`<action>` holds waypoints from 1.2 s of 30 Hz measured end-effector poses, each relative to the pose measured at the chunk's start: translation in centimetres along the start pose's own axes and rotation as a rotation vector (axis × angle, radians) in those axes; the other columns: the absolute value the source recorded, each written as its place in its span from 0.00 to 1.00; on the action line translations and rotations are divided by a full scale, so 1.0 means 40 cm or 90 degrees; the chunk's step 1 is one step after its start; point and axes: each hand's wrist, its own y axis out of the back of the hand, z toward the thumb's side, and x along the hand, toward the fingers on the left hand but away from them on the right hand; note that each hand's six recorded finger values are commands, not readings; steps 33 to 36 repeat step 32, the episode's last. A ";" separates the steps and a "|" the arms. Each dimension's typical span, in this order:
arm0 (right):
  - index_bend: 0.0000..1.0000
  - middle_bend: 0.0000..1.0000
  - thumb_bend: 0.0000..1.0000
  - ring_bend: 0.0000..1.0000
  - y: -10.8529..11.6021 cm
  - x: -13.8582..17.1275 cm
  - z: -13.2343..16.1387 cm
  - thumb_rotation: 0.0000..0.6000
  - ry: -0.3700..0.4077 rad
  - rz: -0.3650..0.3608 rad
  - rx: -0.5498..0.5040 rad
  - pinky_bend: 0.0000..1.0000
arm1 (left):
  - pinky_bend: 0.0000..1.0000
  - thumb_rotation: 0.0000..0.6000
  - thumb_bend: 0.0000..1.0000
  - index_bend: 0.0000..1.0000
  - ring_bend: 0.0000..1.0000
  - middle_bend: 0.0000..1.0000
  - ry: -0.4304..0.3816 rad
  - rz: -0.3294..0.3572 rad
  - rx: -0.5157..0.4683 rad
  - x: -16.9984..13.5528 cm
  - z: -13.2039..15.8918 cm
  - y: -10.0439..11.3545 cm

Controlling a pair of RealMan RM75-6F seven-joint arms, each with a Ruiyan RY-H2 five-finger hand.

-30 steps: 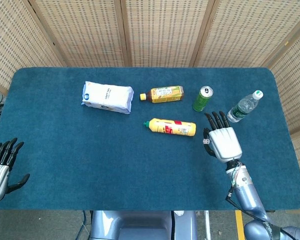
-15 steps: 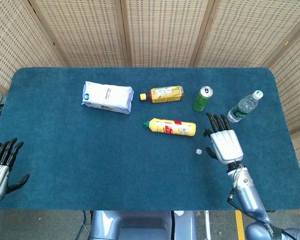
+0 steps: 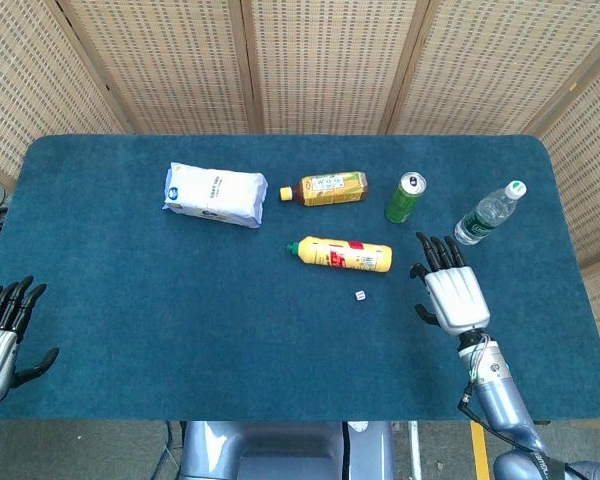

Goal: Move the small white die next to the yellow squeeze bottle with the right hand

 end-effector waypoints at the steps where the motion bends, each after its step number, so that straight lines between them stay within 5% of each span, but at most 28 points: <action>1: 0.38 0.00 0.26 0.00 -0.001 0.006 -0.004 1.00 0.000 0.000 -0.004 0.00 | 0.00 1.00 0.28 0.00 0.00 0.00 0.001 0.000 0.000 0.000 -0.001 0.000; 19: 0.00 0.00 0.10 0.00 -0.112 0.252 -0.217 1.00 -0.082 0.063 -0.010 0.00 | 0.00 1.00 0.28 0.00 0.00 0.00 0.007 -0.008 0.008 0.002 -0.003 -0.011; 28: 0.00 0.00 0.10 0.00 -0.121 0.319 -0.268 1.00 -0.088 0.006 -0.020 0.00 | 0.00 1.00 0.28 0.00 0.00 0.00 0.010 -0.008 0.012 0.006 -0.008 -0.014; 36: 0.00 0.00 0.10 0.00 -0.125 0.334 -0.277 1.00 -0.089 0.003 -0.021 0.00 | 0.00 1.00 0.28 0.00 0.00 0.00 0.009 -0.005 0.012 0.005 -0.008 -0.012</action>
